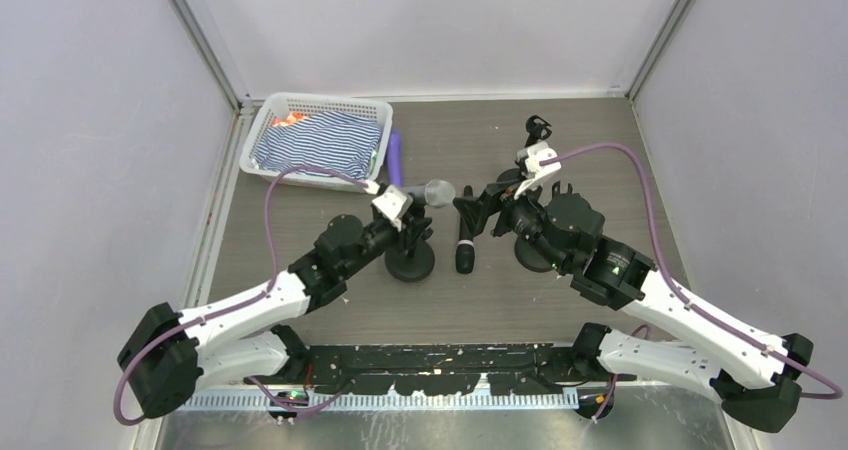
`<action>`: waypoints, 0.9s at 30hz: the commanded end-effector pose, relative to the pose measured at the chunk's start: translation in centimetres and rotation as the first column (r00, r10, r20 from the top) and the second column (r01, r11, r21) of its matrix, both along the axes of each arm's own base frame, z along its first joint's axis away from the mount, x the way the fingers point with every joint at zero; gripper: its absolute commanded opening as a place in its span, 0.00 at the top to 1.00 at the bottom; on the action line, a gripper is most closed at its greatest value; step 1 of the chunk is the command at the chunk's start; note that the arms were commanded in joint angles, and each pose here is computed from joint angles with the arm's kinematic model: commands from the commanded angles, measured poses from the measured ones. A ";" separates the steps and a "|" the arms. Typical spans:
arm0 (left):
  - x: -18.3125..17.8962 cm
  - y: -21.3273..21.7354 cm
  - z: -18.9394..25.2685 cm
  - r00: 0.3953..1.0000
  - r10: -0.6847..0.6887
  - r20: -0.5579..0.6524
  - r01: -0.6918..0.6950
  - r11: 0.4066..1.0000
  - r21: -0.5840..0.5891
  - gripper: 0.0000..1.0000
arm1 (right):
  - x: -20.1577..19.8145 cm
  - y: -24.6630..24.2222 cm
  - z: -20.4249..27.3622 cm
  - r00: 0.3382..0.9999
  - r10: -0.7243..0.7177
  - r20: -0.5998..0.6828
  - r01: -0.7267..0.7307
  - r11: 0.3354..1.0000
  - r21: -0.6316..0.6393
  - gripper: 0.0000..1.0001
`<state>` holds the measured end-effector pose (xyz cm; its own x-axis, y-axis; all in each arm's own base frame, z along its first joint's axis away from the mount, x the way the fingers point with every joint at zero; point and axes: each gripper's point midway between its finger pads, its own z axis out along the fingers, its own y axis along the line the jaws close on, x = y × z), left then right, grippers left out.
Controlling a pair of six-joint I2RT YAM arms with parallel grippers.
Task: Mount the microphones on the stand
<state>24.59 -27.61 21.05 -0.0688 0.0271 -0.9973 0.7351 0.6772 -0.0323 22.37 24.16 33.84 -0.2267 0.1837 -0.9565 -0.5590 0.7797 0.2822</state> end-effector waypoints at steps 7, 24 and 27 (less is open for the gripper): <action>6.9 -3.8 15.0 0.950 -0.014 0.313 0.081 0.976 -0.201 1.00 | 0.3 -3.8 -1.5 0.986 -0.162 -0.027 0.164 0.983 0.077 0.22; 22.6 -7.3 15.0 0.934 -0.017 0.357 0.113 0.962 -0.249 1.00 | -2.1 -5.0 -5.5 0.977 -0.133 -0.166 0.147 0.986 0.079 0.22; 25.5 -7.5 13.9 0.940 -0.012 0.340 0.106 0.960 -0.258 1.00 | -2.4 -5.4 -6.2 0.974 -0.134 -0.180 0.146 0.988 0.056 0.22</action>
<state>48.13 -35.53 25.76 0.0316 -0.0887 -0.9956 0.7643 0.6440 -0.0331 20.51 19.19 27.81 -0.3358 0.2746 -0.9010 -0.3935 0.8282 0.3990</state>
